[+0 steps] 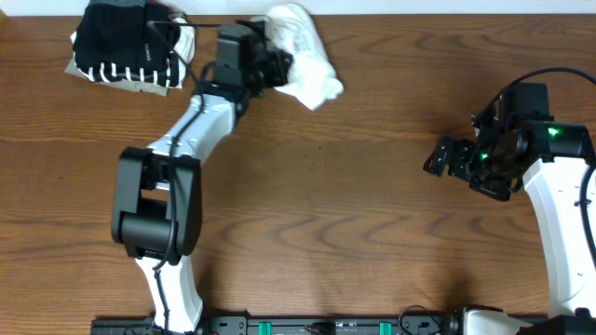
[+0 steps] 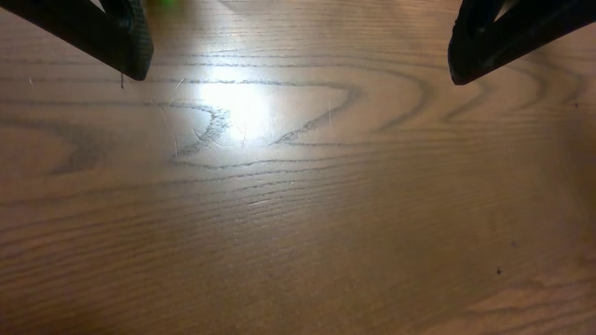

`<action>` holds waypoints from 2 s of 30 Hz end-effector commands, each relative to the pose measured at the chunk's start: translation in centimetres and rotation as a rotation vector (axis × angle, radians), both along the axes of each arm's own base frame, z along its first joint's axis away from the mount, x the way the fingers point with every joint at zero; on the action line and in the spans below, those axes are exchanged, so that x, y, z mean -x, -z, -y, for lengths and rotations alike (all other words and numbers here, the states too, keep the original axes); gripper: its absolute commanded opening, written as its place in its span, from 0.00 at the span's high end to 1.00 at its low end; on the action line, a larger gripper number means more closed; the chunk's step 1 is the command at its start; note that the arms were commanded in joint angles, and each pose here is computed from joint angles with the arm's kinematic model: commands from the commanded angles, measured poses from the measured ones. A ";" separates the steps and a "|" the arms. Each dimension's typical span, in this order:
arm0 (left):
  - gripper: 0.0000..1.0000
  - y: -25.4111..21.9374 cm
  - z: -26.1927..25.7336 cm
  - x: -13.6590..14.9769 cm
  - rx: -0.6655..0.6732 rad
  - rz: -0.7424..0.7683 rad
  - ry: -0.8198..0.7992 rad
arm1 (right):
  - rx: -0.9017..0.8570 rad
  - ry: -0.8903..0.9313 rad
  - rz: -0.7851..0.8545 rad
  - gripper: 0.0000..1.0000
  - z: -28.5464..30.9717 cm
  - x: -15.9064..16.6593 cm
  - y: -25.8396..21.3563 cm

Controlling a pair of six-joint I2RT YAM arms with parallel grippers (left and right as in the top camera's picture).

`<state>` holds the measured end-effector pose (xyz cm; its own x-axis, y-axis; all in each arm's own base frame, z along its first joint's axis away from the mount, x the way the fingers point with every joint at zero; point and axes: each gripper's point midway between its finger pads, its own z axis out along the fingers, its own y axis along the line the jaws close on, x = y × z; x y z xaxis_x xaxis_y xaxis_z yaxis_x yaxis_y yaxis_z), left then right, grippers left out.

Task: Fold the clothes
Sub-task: 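Carry the white shirt with the left gripper to the top-left stack, then lower the shirt onto the stack and open the left gripper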

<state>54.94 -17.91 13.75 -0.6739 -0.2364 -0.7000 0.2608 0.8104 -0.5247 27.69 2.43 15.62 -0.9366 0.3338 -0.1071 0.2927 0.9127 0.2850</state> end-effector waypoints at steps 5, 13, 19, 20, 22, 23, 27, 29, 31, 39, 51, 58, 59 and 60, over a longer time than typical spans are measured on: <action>0.94 -9.9 -6.5 -4.6 0.029 0.198 -0.182 | 0.003 -0.020 0.004 0.01 -0.2 0.3 -0.1; 0.94 -14.4 -13.8 -5.7 0.032 0.276 -0.352 | 0.003 -0.020 0.001 0.01 -0.2 0.4 -0.1; 0.94 -13.7 -19.9 -5.8 0.019 0.241 -0.495 | 0.003 -0.020 0.001 0.02 -0.2 0.4 0.0; 0.94 -13.5 -20.6 -5.7 0.013 0.236 -0.514 | 0.002 -0.020 0.000 0.02 -0.2 0.4 0.0; 0.94 -13.1 -22.4 -5.6 0.004 0.218 -0.570 | 0.002 -0.020 -0.005 0.02 -0.3 0.5 0.0; 0.94 -13.0 -23.4 -5.5 -0.006 0.212 -0.606 | 0.002 -0.020 -0.010 0.02 -0.3 0.6 0.0; 0.94 -12.9 -26.3 -5.2 -0.025 0.215 -0.675 | 0.012 -0.018 -0.028 0.02 -0.1 1.0 0.1; 0.94 -12.7 -27.5 -5.0 -0.029 0.206 -0.695 | 0.015 -0.018 -0.034 0.02 0.0 1.2 0.2; 0.94 -12.5 -28.6 -4.8 -0.032 0.198 -0.714 | 0.014 -0.018 -0.036 0.02 -0.1 1.2 0.2; 0.94 -11.9 -32.3 -4.2 -0.065 0.189 -0.820 | 0.013 -0.017 -0.054 0.02 -0.1 1.6 0.2; 0.92 -6.8 -33.1 -4.9 -0.088 0.099 -0.838 | 0.011 -0.017 -0.074 0.03 -0.1 2.1 0.3; 0.73 -4.7 -35.1 -4.2 -0.115 0.042 -0.890 | 0.010 -0.017 -0.088 0.03 -0.1 2.5 0.3; 0.64 -4.4 -35.3 -4.0 -0.117 0.029 -0.894 | 0.010 -0.017 -0.088 0.03 -0.1 2.5 0.3; 0.50 -4.2 -35.4 -3.9 -0.119 0.021 -0.895 | 0.010 -0.017 -0.089 0.03 -0.1 2.5 0.3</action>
